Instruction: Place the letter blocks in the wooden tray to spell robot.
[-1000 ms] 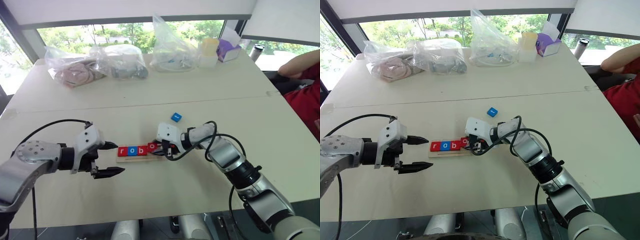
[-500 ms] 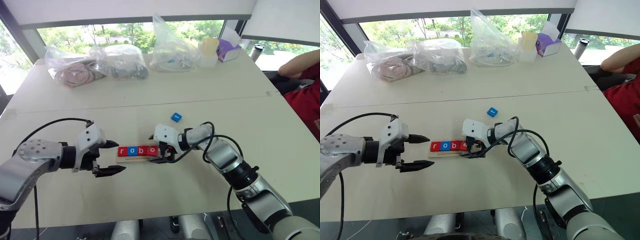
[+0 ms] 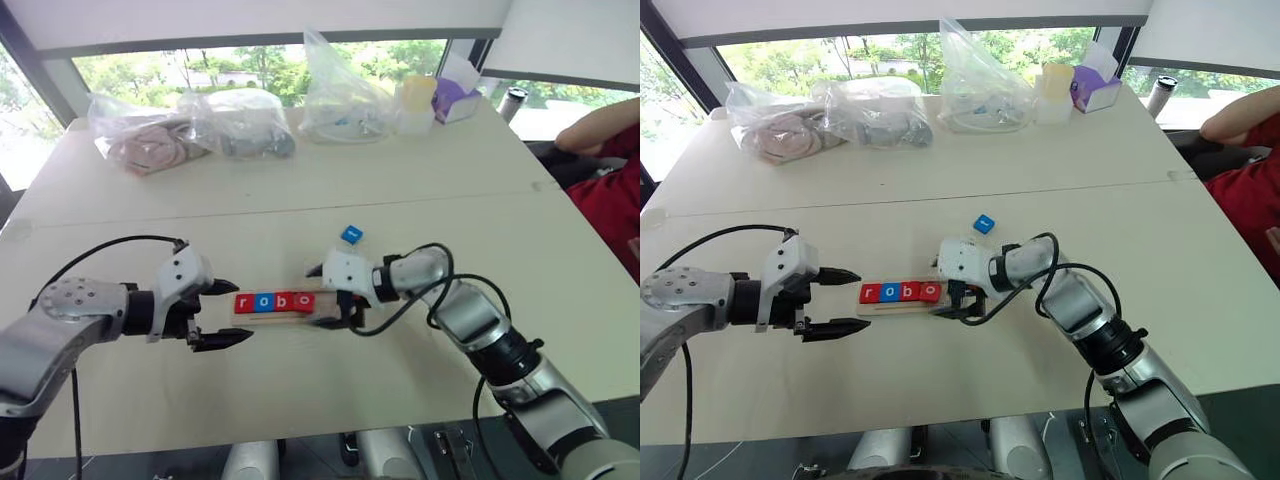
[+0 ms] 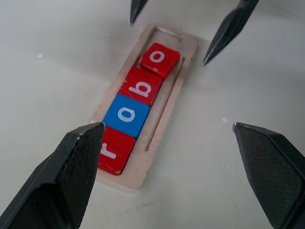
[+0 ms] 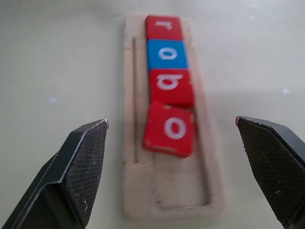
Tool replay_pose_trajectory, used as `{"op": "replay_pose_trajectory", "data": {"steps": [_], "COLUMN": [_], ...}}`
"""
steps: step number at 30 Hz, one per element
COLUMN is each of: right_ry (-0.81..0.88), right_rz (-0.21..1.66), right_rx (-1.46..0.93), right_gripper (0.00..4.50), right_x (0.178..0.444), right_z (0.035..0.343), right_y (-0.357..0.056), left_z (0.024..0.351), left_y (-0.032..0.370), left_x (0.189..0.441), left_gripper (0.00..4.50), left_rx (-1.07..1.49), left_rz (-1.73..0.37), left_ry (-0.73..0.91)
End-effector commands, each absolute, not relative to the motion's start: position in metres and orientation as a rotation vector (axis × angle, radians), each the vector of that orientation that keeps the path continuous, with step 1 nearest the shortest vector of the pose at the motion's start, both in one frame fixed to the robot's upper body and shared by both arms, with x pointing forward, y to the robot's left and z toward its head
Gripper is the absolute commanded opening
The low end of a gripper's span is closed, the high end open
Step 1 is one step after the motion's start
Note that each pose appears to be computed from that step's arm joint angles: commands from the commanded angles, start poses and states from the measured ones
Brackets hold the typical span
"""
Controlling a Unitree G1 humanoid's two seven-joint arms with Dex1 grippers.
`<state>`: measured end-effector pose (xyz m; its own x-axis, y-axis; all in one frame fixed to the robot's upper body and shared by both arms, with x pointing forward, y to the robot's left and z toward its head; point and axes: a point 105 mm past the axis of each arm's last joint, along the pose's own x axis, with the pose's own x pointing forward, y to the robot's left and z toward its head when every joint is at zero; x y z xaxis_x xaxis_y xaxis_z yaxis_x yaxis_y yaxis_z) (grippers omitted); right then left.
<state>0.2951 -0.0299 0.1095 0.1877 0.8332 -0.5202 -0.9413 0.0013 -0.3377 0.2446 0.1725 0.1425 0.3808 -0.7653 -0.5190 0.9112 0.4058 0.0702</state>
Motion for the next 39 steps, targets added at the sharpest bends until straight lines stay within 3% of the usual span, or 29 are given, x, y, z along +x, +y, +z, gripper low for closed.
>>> {"op": "replay_pose_trajectory", "data": {"steps": [1, 16, 23, 26, 32, 39], "right_ry": [0.107, 0.136, 0.04, 0.013, 0.078, 0.263], "right_rz": [1.415, 1.272, 1.371, 1.379, 1.036, 0.741], "right_rx": [-0.744, -0.81, -0.745, -0.612, -0.393, -0.402], "right_gripper": [4.41, 4.41, 4.41, 4.41, 4.41, 4.41], "right_x": [0.292, 0.326, 0.309, 0.308, 0.362, 0.403], "right_z": [0.122, 0.107, 0.132, 0.158, 0.178, 0.135], "right_y": [-0.022, -0.031, -0.022, -0.03, -0.067, -0.099], "left_z": [0.148, 0.145, 0.145, 0.148, 0.18, 0.192], "left_y": [0.172, 0.173, 0.173, 0.175, 0.176, 0.181], "left_x": [0.246, 0.247, 0.247, 0.248, 0.264, 0.274], "left_gripper": [4.5, 4.5, 4.5, 4.5, 4.5, 4.5], "left_rx": [0.403, 0.407, 0.408, 0.404, 0.293, 0.295], "left_rz": [-1.1, -1.09, -1.088, -1.082, -1.027, -1.002], "left_ry": [0.417, 0.418, 0.418, 0.406, 0.264, 0.23]}}
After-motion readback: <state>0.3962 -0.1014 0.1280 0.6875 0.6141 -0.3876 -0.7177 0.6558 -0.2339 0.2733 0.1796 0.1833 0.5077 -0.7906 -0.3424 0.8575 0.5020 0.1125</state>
